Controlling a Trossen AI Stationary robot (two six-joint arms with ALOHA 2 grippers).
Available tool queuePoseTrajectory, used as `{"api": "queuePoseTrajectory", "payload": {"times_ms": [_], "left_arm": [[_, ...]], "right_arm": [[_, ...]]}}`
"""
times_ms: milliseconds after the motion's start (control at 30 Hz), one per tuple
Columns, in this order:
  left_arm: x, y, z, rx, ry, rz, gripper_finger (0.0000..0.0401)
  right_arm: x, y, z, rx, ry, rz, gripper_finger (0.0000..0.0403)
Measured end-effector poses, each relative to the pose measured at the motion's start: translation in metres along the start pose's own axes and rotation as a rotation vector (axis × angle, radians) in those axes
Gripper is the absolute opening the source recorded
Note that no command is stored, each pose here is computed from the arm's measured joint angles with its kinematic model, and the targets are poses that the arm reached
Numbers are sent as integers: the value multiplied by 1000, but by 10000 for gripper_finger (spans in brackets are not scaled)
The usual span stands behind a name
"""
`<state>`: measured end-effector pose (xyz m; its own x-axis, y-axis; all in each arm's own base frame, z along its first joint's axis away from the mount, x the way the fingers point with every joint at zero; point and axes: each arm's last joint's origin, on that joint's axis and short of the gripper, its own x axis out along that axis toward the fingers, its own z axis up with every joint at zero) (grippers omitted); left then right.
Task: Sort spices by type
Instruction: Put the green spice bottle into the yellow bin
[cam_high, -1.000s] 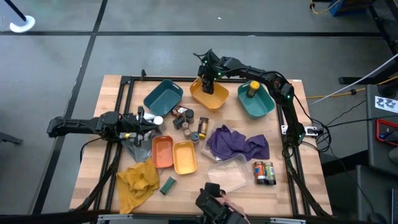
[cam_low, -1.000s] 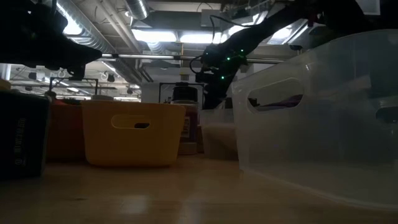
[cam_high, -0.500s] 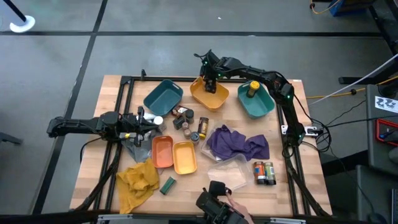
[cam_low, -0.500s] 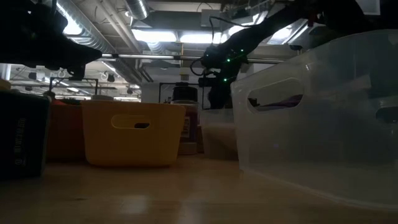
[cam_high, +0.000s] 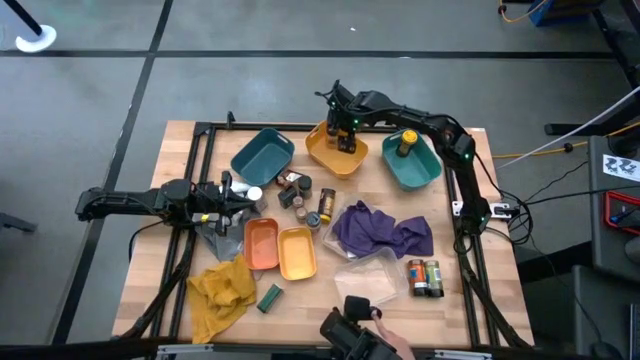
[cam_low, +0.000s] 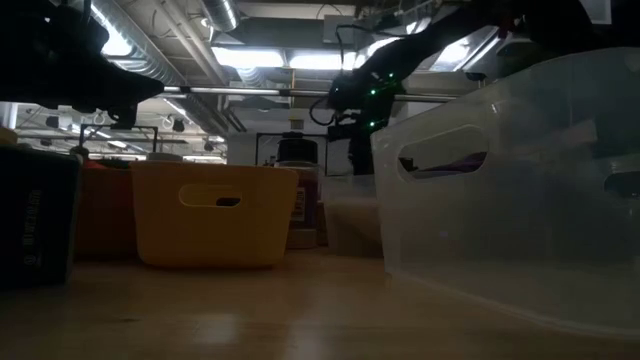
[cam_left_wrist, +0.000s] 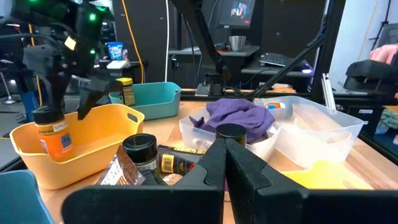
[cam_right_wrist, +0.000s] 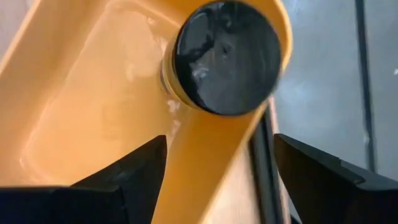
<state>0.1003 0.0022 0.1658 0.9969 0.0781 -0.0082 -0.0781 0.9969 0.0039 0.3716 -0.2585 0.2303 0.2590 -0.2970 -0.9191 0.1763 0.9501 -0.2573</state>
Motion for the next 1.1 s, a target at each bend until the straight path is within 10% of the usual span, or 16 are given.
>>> {"api": "queuePoseTrajectory", "payload": {"times_ms": [433,1100], "left_arm": [[0,0,0,0,-1,0,0],[0,0,0,0,1,0,0]], "right_arm": [[-59,38,11,-86,-102,113,292],[-66,146,63,-306,-366,234,292]]}}
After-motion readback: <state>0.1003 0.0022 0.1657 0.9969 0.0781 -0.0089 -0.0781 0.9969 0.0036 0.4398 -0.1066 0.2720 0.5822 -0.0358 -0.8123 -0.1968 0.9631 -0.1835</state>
